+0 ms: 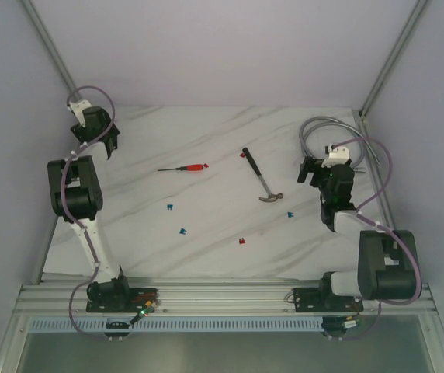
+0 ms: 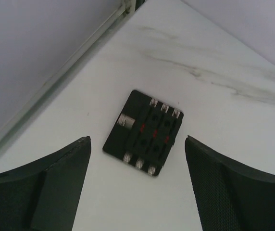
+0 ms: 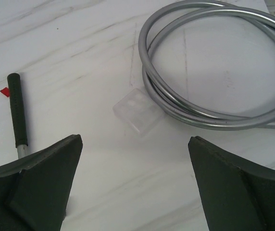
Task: Snap on the fuse box
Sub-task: Move the fuse box base at the center of the board.
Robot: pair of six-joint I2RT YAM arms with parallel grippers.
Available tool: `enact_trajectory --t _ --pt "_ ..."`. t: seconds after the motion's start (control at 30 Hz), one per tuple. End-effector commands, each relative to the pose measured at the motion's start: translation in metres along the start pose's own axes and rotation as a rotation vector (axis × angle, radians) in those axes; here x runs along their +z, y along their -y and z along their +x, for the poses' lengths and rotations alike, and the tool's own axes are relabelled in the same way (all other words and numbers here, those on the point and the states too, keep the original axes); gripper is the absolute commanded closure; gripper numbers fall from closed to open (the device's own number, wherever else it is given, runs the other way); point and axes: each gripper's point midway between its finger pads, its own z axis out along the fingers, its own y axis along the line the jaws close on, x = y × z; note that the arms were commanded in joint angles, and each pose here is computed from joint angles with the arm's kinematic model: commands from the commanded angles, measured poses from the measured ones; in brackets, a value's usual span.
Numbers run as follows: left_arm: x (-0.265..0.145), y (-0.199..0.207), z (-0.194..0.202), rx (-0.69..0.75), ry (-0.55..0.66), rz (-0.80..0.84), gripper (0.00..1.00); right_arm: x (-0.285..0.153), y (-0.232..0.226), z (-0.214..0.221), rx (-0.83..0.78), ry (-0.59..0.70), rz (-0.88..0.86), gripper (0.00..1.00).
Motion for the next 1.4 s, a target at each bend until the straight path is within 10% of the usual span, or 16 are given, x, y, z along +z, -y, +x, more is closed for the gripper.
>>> enact_trajectory --t 0.0,0.93,1.37 --pt "0.026 0.010 0.012 0.135 -0.085 0.043 0.16 -0.004 -0.008 -0.008 0.016 0.033 -0.032 0.00" --pt "0.060 0.013 0.081 0.171 -0.381 0.073 0.32 -0.007 -0.016 -0.008 0.026 0.042 -0.072 0.00" --pt "-0.008 0.008 0.080 0.141 -0.440 0.078 0.48 -0.009 -0.019 -0.008 0.043 0.042 -0.086 0.00"
